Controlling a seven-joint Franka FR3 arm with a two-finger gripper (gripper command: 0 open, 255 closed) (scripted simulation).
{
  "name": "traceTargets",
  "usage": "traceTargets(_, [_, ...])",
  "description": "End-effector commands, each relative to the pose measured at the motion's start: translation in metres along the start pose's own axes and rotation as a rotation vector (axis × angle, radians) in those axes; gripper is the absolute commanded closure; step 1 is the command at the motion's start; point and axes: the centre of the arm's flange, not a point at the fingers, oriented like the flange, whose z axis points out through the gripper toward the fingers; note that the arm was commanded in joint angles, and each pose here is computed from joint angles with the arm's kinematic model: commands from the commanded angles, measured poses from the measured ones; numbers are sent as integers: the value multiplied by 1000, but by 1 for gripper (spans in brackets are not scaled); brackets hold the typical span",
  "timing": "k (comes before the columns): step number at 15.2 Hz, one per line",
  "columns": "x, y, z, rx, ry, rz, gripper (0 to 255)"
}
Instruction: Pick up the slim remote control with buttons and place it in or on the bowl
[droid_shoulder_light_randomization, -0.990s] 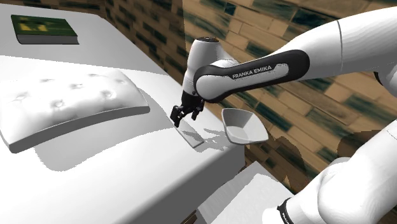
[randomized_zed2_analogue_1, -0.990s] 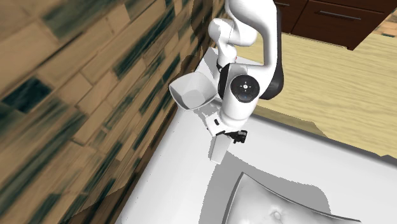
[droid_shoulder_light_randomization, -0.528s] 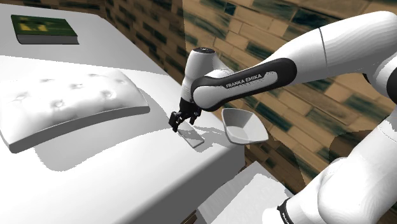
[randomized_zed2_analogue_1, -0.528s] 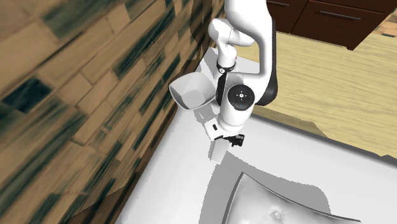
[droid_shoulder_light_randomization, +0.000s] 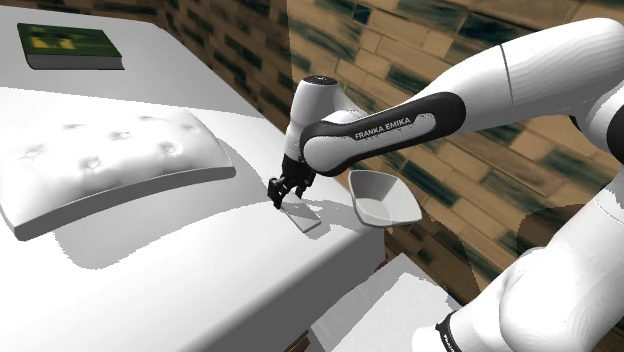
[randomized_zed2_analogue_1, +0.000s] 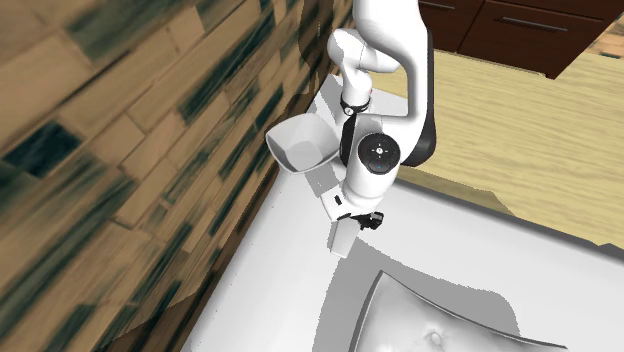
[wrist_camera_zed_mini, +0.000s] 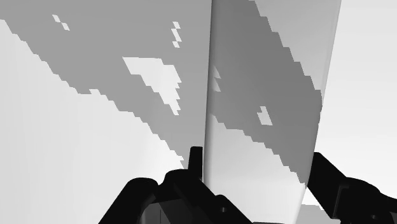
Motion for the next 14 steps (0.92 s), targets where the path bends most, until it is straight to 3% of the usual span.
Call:
traceTargets(1, [0, 0, 0, 0, 0, 0, 255])
traceTargets(8, [0, 0, 0, 0, 0, 0, 255])
traceTargets(14, [0, 0, -32, 0, 0, 0, 255])
